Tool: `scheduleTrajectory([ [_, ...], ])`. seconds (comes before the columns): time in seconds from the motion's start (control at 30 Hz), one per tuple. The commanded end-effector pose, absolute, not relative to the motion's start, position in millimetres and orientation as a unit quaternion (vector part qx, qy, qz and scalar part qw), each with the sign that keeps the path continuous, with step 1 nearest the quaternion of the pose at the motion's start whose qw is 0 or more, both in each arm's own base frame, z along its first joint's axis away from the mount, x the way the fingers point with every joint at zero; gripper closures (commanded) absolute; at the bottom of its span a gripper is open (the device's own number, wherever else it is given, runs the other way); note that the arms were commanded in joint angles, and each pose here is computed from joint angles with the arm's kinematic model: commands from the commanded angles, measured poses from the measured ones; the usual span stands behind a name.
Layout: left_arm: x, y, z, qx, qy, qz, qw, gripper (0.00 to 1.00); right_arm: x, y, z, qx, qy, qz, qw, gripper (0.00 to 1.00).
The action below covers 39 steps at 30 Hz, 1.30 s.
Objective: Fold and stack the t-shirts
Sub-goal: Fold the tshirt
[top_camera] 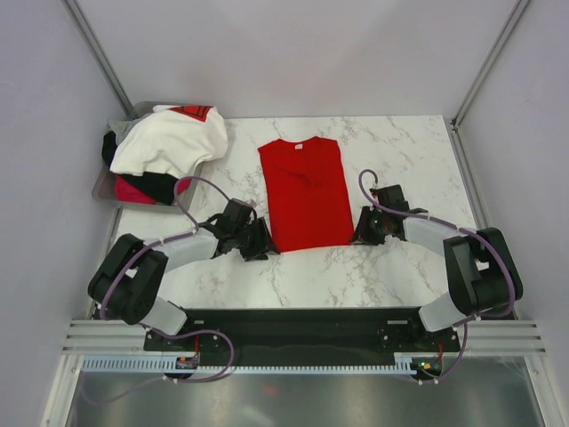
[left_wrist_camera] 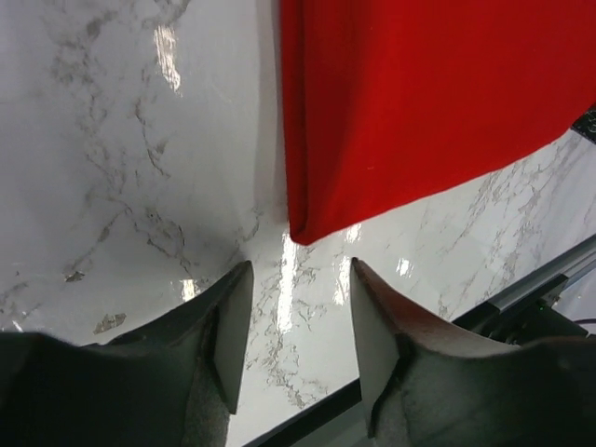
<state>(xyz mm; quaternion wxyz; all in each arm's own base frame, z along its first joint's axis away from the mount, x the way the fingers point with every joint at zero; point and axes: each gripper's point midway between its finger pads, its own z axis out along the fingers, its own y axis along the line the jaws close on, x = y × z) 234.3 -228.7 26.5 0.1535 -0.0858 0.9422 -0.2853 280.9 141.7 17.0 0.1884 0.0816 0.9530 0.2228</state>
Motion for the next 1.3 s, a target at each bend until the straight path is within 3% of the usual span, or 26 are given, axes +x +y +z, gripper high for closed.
scheduleTrajectory([
  [0.0,250,-233,25,-0.105,0.936,-0.286,0.179,0.49,279,139,6,0.079,0.956,0.218,0.18,0.77],
  [0.1,253,-235,21,-0.109,0.936,-0.284,0.178,0.57,277,140,4,0.079,0.956,0.221,0.178,0.79],
  [0.43,260,-238,13,-0.113,0.937,-0.279,0.18,0.68,267,141,-7,0.079,0.957,0.227,0.16,0.88],
  [0.47,261,-237,12,-0.114,0.937,-0.278,0.18,0.71,266,141,-8,0.078,0.958,0.227,0.159,0.9],
  [0.57,263,-236,10,-0.118,0.937,-0.272,0.182,0.98,265,142,-8,0.079,0.957,0.23,0.157,1.0],
  [0.8,256,-237,28,-0.108,0.935,-0.275,0.195,0.98,251,147,5,0.085,0.951,0.255,0.152,1.0],
  [1.27,155,-222,87,-0.079,0.927,-0.312,0.19,0.98,174,132,80,0.113,0.937,0.276,0.183,1.0],
])
